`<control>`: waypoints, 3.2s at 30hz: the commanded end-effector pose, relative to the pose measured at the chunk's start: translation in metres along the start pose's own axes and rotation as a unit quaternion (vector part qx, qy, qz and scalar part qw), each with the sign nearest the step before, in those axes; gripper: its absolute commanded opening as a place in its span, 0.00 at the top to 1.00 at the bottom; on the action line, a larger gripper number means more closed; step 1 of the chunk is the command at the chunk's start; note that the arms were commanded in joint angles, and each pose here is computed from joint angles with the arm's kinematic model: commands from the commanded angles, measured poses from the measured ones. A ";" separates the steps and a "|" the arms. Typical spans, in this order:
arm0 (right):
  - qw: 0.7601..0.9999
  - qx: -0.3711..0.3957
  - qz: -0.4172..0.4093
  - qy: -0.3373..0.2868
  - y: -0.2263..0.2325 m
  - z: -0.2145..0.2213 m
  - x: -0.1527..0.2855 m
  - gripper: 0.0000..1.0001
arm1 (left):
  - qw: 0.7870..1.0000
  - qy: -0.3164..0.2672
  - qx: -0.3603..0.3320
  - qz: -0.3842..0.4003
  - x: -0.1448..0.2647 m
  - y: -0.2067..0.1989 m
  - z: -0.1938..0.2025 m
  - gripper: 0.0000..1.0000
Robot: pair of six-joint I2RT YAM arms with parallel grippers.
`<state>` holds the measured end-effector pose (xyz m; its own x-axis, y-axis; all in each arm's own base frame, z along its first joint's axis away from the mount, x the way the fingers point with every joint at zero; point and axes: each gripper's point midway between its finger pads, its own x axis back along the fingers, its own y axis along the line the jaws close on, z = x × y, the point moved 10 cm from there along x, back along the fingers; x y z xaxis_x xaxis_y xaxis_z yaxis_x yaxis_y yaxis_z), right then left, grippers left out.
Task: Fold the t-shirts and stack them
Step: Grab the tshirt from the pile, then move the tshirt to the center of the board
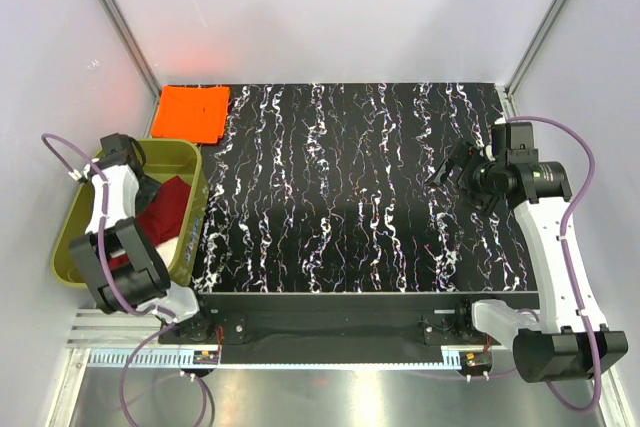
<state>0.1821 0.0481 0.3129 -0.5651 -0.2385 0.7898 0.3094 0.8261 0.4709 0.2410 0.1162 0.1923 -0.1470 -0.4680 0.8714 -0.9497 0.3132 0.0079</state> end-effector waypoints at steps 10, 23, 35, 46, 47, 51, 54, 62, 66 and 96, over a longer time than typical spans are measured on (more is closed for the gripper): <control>1.000 0.009 0.012 -0.013 0.004 -0.008 0.003 0.00 | 0.999 0.023 0.019 -0.024 -0.013 -0.005 0.003 0.78; 0.999 -0.016 0.028 -0.007 0.011 -0.016 0.005 0.00 | 0.858 -0.134 0.056 0.492 0.257 0.013 -0.028 1.00; 0.997 -0.076 -0.004 0.000 0.002 0.012 0.006 0.00 | 0.505 0.005 -0.180 0.844 0.419 0.019 0.033 1.00; 0.998 -0.069 -0.005 0.000 -0.011 0.028 -0.001 0.00 | 0.541 0.171 -0.463 0.681 0.357 -0.032 0.209 0.53; 0.998 -0.067 -0.003 0.005 -0.013 0.030 -0.003 0.00 | 0.545 0.154 -0.471 0.676 0.355 -0.030 0.206 0.25; 0.994 -0.042 -0.082 0.055 -0.008 0.041 -0.012 0.00 | 0.632 0.057 -0.453 0.626 0.332 -0.022 0.178 0.05; 0.985 -0.016 -0.160 0.058 0.001 0.046 -0.028 0.02 | 0.689 0.069 -0.466 0.551 0.292 -0.015 0.172 0.11; 0.970 0.056 -0.153 0.180 0.047 0.082 -0.098 0.07 | 0.716 0.178 -0.510 0.443 0.208 0.000 0.208 0.20; 0.977 0.052 -0.121 0.167 0.058 0.083 -0.130 0.08 | 0.734 0.160 -0.512 0.415 0.186 0.018 0.209 0.16; 0.950 0.096 -0.100 0.279 0.068 0.123 -0.209 0.51 | 0.744 0.218 -0.522 0.357 0.109 -0.016 0.270 0.62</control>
<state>0.2255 0.2098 0.1310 -0.0895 -0.5572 0.8255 0.1061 0.8188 0.5642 0.1613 -0.1573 0.1540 -0.1655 0.3243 0.9314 0.0853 0.9455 -0.3141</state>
